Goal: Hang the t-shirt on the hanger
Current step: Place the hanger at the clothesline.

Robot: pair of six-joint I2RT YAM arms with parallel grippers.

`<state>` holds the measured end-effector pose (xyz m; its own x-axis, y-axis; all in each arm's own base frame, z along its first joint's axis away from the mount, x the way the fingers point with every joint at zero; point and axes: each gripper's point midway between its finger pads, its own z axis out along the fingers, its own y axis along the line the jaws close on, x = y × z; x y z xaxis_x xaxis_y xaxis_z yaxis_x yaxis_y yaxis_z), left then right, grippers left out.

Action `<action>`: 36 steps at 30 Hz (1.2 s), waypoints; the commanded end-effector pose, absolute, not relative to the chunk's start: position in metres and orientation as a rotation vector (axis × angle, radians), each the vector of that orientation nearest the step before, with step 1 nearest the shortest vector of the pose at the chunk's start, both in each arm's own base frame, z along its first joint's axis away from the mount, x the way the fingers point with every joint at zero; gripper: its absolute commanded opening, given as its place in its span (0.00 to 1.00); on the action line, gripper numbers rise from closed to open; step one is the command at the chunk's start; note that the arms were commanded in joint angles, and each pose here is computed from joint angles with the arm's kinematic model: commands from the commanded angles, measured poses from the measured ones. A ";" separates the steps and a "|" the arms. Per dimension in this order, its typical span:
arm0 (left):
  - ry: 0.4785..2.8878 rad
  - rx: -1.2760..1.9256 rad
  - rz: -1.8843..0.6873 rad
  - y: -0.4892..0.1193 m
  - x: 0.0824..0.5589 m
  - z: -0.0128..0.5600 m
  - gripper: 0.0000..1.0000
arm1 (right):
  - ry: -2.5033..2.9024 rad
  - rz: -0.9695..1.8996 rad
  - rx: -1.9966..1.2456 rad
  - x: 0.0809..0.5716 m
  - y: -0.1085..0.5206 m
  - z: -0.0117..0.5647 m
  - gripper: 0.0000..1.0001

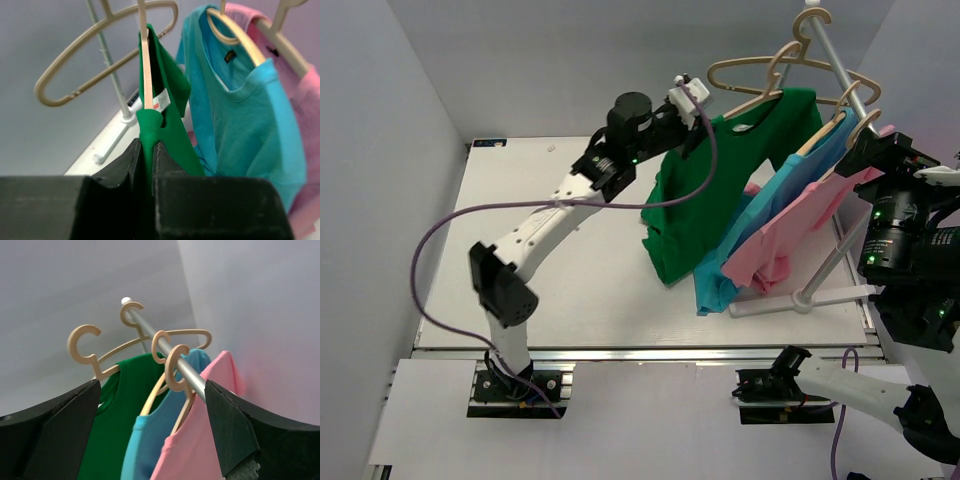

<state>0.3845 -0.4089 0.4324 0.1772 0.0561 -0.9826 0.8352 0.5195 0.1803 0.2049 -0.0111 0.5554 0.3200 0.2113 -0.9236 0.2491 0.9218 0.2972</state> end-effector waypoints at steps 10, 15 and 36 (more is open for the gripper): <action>1.021 0.882 -0.740 -0.445 0.402 0.497 0.00 | 1.241 -0.154 0.452 0.203 -0.025 0.563 0.89; 0.910 0.871 -0.781 -0.450 0.400 0.521 0.00 | 1.232 -0.153 0.446 0.204 -0.023 0.563 0.89; 0.882 0.827 -1.035 -0.517 0.434 0.436 0.00 | 1.238 -0.188 0.428 0.201 -0.027 0.550 0.89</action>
